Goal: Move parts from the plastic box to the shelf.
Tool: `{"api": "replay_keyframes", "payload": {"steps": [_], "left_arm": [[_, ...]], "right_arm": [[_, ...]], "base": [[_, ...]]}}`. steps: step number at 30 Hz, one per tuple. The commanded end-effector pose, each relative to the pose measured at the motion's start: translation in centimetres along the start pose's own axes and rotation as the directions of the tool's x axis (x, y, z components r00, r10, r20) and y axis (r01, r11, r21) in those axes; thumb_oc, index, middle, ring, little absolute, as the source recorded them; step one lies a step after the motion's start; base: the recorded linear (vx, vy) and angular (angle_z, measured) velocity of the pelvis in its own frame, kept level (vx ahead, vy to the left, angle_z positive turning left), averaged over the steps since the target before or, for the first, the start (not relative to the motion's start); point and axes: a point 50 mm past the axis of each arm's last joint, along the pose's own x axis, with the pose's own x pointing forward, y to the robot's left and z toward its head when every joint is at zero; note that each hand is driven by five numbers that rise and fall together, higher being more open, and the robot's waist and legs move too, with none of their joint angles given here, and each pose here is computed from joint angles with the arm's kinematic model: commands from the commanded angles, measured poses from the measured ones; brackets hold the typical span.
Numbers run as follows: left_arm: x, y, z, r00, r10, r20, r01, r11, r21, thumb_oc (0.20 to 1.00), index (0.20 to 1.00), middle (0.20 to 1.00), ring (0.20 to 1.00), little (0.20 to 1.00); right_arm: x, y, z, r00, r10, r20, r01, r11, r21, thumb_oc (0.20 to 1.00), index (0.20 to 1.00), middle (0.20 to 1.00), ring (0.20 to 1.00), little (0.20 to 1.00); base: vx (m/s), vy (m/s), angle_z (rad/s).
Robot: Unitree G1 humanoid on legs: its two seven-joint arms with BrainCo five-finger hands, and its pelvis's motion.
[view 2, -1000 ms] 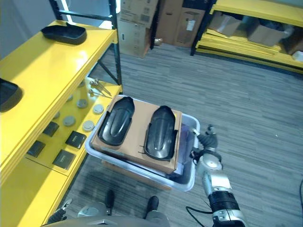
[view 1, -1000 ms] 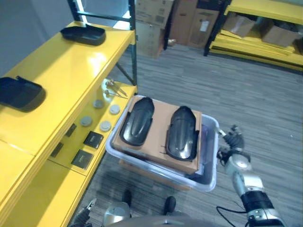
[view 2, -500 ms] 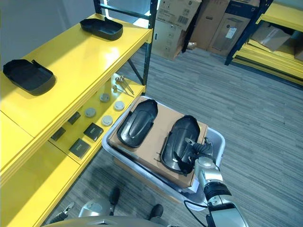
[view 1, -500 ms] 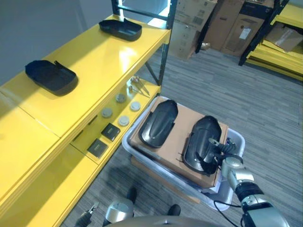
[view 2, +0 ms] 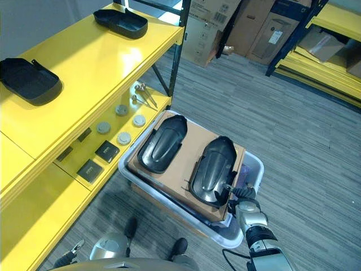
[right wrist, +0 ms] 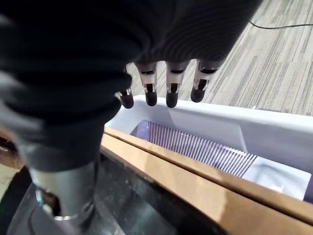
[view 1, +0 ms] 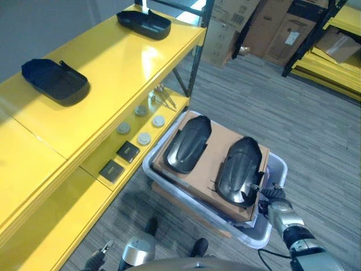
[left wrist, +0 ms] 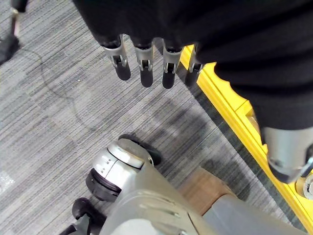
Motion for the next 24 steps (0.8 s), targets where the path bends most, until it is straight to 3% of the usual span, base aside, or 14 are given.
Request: {"api": "replay_keyframes", "payload": {"steps": [1, 12, 24], "left_arm": [[0.2, 0.5, 0.5, 1.0, 0.0, -0.004, 0.001, 0.998, 0.062, 1.0, 1.0, 1.0, 1.0, 1.0], [0.3, 0.4, 1.1, 1.0, -0.019, 0.014, 0.018, 0.997, 0.072, 1.0, 1.0, 1.0, 1.0, 1.0], [0.6, 0.6, 2.3, 0.999, -0.021, 0.04, 0.018, 0.996, 0.093, 1.0, 1.0, 1.0, 1.0, 1.0]], "right_arm": [[0.6, -2.4, 1.9, 0.994, -0.058, 0.09, 0.063, 0.997, -0.053, 1.0, 1.0, 1.0, 1.0, 1.0], [0.5, -1.1, 1.2, 0.998, -0.028, 0.05, 0.032, 0.997, -0.074, 1.0, 1.0, 1.0, 1.0, 1.0], [0.4, -0.6, -3.3, 0.995, -0.01, -0.1, -0.003, 0.992, -0.128, 1.0, 1.0, 1.0, 1.0, 1.0]], "base": [[0.02, -0.006, 0.12], [0.01, 0.006, 0.05], [0.0, -0.017, 0.04]]}}
